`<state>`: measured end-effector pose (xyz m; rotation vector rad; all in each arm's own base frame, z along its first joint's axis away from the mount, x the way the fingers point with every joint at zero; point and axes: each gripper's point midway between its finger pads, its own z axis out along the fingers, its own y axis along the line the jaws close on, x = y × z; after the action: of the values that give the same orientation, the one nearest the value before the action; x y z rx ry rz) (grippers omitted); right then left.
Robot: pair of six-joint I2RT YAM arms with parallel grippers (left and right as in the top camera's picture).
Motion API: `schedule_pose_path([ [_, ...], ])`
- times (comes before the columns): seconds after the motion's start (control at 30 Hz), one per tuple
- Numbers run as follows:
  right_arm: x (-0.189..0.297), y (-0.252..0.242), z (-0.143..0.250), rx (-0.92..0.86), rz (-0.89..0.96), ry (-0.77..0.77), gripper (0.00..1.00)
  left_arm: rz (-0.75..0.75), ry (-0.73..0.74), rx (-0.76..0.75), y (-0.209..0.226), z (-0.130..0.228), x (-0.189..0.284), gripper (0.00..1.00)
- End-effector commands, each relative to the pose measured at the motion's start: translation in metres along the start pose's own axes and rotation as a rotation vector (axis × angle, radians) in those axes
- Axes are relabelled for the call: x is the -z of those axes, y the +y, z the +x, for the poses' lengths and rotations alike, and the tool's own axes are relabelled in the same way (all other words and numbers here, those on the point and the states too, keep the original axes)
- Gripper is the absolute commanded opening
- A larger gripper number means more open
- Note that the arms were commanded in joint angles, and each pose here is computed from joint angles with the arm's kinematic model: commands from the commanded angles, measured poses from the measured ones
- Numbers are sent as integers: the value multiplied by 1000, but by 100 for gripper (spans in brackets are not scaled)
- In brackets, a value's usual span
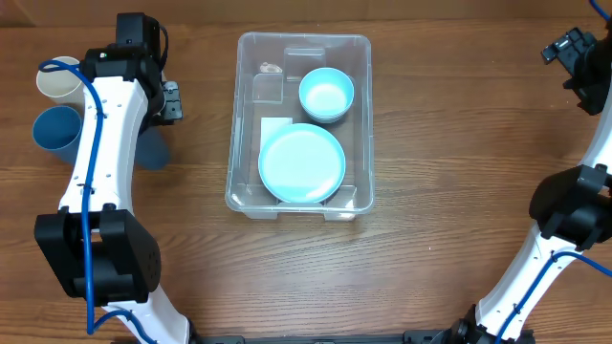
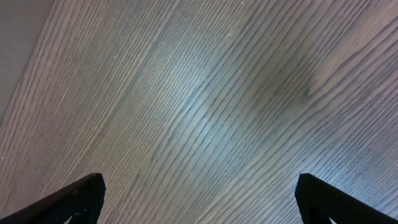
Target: Pack container
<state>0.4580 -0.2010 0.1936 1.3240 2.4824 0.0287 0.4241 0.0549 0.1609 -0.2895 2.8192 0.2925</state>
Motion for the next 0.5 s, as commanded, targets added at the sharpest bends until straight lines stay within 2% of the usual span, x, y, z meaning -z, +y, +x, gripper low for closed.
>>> schedule_pose_path([
  [0.0, 30, 5, -8, -4, -40, -66, 100, -19, -5, 26, 10, -2, 1, 31],
  [0.1, 30, 5, -8, -4, -40, -66, 100, -27, 9, 67, 21, 0, -4, 33],
  [0.23, 30, 5, -8, -4, -40, -66, 100, 6, 41, 111, 30, 8, -16, 13],
  [0.27, 30, 5, -8, -4, -40, -66, 100, 5, 48, 115, 31, 10, -18, 4],
  [0.47, 30, 5, -8, -4, -40, -66, 100, 41, 54, 113, 21, 11, -17, 4],
])
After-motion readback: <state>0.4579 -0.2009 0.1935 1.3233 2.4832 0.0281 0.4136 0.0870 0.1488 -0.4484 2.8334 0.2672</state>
